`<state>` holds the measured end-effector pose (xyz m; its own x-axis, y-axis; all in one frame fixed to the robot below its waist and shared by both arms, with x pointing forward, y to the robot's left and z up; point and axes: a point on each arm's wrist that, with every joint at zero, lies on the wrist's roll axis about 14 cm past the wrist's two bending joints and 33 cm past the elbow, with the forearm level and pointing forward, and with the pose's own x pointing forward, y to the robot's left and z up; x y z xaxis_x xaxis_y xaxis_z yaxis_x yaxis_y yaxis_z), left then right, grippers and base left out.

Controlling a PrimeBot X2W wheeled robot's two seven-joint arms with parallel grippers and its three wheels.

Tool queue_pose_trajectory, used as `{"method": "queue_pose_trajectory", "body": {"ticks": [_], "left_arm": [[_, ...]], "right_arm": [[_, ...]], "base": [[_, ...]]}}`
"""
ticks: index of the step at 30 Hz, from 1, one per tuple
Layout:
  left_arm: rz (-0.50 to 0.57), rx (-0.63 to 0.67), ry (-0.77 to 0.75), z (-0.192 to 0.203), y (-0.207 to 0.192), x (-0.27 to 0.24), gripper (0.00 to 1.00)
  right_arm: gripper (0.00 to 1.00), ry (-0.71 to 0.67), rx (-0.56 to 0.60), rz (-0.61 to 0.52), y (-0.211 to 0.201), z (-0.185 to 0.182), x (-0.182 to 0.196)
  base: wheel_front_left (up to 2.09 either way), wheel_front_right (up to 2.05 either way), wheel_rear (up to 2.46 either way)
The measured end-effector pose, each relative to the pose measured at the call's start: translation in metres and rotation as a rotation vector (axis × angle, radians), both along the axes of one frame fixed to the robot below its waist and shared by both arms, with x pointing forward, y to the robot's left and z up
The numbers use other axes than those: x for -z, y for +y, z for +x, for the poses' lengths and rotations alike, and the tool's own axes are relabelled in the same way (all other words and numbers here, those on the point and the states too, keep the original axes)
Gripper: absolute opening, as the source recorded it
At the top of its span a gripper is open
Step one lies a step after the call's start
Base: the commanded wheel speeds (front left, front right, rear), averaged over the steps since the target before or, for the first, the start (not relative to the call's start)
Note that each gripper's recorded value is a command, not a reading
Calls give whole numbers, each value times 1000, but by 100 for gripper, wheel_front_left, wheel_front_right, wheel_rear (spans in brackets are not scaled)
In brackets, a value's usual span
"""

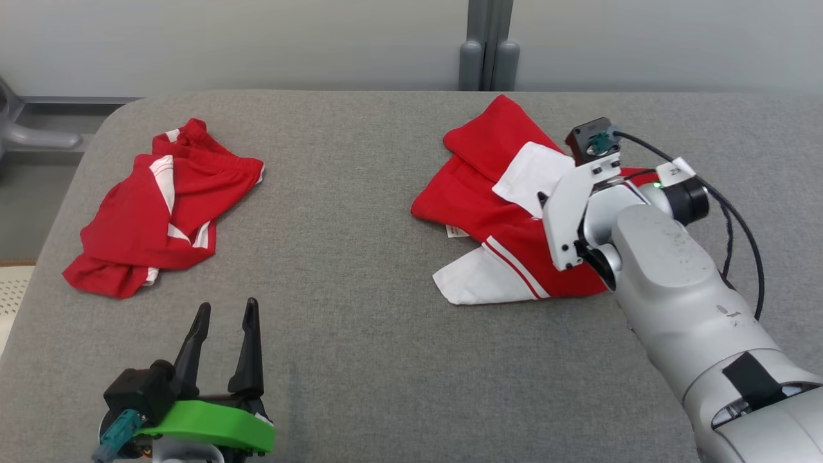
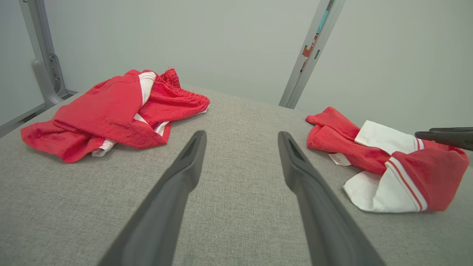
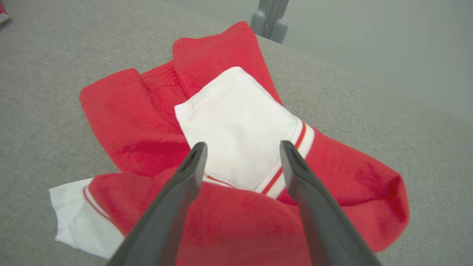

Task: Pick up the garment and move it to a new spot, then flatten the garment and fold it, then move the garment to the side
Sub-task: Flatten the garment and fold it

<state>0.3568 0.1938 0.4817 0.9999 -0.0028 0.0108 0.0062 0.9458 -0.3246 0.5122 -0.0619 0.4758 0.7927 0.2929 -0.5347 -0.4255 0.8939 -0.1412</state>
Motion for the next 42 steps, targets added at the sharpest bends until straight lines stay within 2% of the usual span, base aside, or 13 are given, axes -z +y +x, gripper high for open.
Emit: {"method": "queue_pose_trajectory", "body": {"ticks": [6, 16, 17, 18, 19, 23, 27, 35, 40, 41, 42], "left_arm": [[0, -34, 8, -3, 11, 2, 100], [-1, -43, 6, -2, 14, 2, 100], [-2, -41, 5, -2, 13, 2, 100], [-2, -38, 5, -2, 12, 2, 100], [-2, -35, 4, -1, 11, 2, 100], [-5, -27, 1, -1, 8, 1, 100], [-5, -22, -5, -2, 7, -1, 100], [-3, -5, -5, -1, 3, -1, 100], [-6, 13, 2, 3, -3, 1, 100], [-7, 15, 4, 4, -4, 2, 100], [-7, 18, 5, 5, -5, 3, 100]], "right_arm": [[100, 173, -96, -37, 34, -27, 29], [100, 244, -93, -168, 9, -46, 55], [95, 255, -95, -182, 7, -49, 59], [34, 264, -98, -198, 5, -53, 62], [0, 257, -105, -208, 3, -56, 64], [0, 204, -80, -193, -13, -55, 59], [0, 108, 3, -101, -36, -51, 44], [0, 15, 243, 25, -96, -79, 38], [0, -49, 384, 49, -133, -92, 29], [42, -46, 417, 47, -143, -97, 31], [100, -43, 447, 41, -153, -101, 33]], "base": [[0, 0, 0], [0, 0, 0], [0, 0, 0], [0, 0, 0], [0, 0, 0], [0, 0, 0], [0, 0, 0], [0, 0, 0], [0, 0, 0], [0, 0, 0], [0, 0, 0]]}}
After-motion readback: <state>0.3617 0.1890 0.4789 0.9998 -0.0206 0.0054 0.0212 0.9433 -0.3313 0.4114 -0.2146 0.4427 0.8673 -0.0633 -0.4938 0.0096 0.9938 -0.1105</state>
